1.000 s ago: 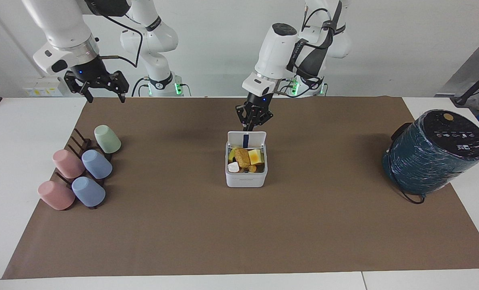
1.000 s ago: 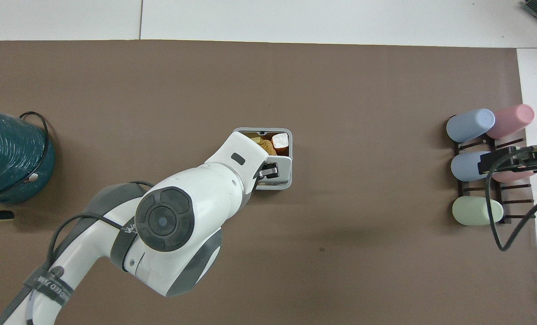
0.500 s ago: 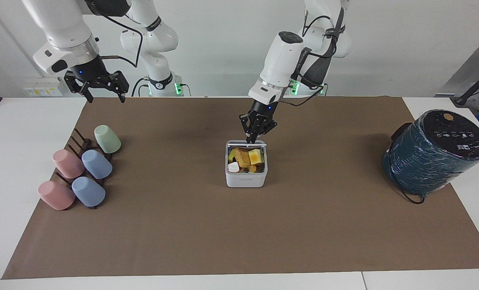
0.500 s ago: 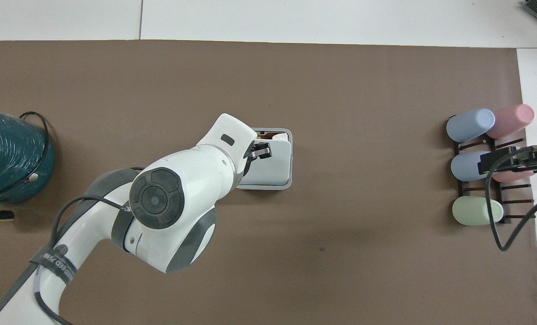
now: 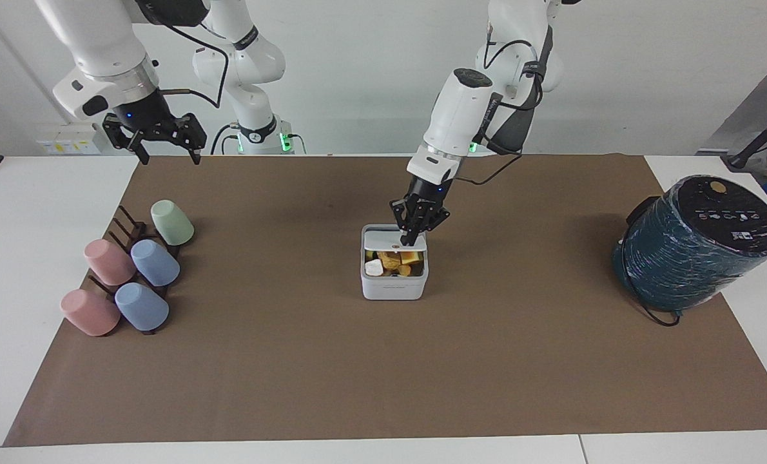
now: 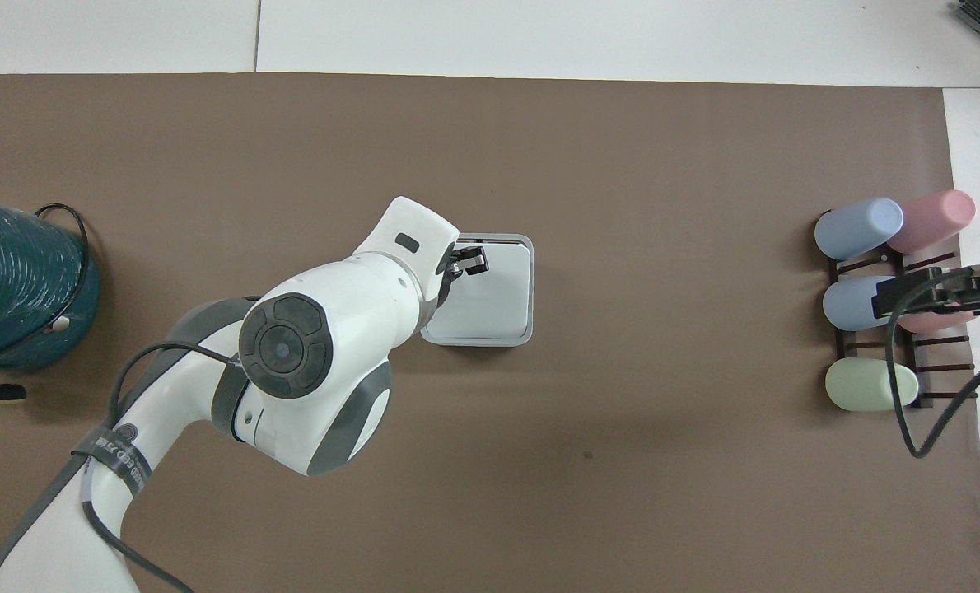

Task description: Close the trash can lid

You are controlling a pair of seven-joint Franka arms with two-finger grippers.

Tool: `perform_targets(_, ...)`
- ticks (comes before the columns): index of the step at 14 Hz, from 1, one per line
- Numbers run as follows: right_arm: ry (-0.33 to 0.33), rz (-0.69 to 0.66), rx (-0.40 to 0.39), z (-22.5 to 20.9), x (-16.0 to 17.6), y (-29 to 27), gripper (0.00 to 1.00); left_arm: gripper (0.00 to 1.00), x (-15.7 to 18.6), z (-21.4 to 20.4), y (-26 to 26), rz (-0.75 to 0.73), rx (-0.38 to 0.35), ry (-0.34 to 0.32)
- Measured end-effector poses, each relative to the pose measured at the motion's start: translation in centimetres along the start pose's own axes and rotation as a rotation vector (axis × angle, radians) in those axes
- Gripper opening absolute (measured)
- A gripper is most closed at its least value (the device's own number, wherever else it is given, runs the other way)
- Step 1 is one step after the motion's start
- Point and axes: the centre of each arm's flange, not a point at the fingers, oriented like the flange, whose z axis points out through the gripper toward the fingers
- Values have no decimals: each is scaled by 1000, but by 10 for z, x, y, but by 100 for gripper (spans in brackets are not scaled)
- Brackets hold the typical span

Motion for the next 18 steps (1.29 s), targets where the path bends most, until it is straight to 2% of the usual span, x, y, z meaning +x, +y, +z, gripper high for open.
perform_targets(6, 0, 0, 0, 0, 0, 0, 100, 17, -1, 32, -7, -8, -7, 7)
perform_targets(18, 0, 0, 0, 0, 0, 0, 100, 17, 0, 42, -10, -12, -3, 4)
